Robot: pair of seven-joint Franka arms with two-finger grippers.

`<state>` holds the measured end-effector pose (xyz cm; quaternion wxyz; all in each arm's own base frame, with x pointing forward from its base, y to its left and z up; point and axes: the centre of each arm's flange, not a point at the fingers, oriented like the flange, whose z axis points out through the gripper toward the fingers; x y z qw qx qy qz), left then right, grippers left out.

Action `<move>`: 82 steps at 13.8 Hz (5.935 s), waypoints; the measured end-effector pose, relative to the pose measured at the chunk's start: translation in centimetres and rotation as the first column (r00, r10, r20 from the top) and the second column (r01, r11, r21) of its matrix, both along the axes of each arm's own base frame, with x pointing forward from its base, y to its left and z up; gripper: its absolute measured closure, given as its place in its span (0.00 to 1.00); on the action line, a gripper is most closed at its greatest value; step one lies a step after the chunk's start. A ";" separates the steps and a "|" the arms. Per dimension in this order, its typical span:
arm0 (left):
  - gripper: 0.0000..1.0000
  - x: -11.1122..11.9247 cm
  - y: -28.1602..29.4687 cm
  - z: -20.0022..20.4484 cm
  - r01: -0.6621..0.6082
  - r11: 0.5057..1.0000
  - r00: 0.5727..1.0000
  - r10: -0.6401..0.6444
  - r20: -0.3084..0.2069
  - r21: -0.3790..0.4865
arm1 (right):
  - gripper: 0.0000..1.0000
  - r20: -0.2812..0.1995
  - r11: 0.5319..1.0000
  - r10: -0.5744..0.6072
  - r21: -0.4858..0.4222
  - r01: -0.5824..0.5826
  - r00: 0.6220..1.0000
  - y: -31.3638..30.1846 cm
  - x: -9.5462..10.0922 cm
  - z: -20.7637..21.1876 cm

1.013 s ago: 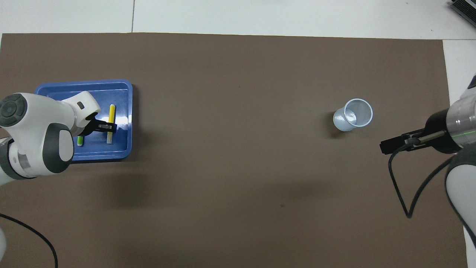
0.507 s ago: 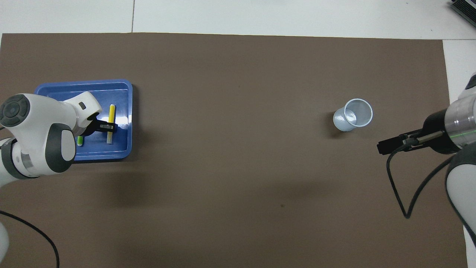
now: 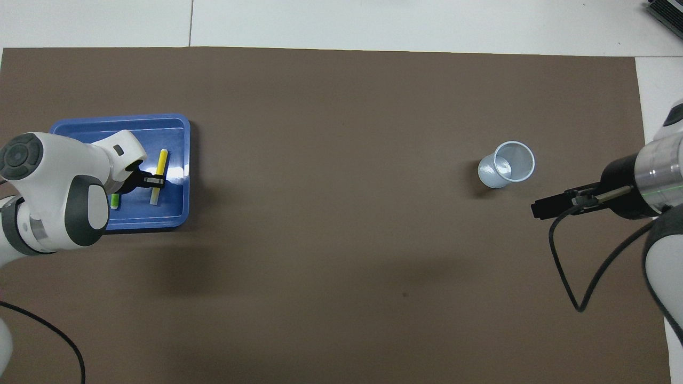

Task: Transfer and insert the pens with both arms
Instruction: 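Grasp the yellow pen with the left gripper, then lift the yellow pen with the left gripper while the right gripper approaches, then grasp the yellow pen with the right gripper from the left gripper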

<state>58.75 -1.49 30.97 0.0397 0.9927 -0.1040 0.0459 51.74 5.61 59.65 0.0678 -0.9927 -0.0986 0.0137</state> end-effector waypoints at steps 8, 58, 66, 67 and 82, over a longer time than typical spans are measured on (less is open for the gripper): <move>0.83 2.4 -0.3 4.7 0.035 0.999 0.999 -0.035 -0.006 -0.009 | 0.00 0.009 0.970 -0.177 0.171 0.173 0.984 3.4 1.1 -0.6; 0.83 -7.4 -31.6 9.2 0.512 0.716 0.859 -0.425 0.285 -0.474 | 0.48 0.080 0.816 -0.426 0.463 0.345 0.901 25.1 6.4 -18.9; 0.83 -7.5 -31.6 9.2 0.507 0.718 0.862 -0.422 0.281 -0.477 | 0.48 0.021 0.836 -0.400 0.418 0.355 0.916 22.6 6.1 -15.9; 0.83 -7.5 -31.6 9.2 0.507 0.718 0.862 -0.422 0.281 -0.477 | 0.48 0.023 0.837 -0.398 0.418 0.353 0.917 22.6 6.1 -15.7; 0.83 -7.5 -31.6 9.3 0.505 0.718 0.863 -0.419 0.282 -0.479 | 0.71 0.012 0.842 -0.392 0.408 0.354 0.920 22.9 5.6 -16.5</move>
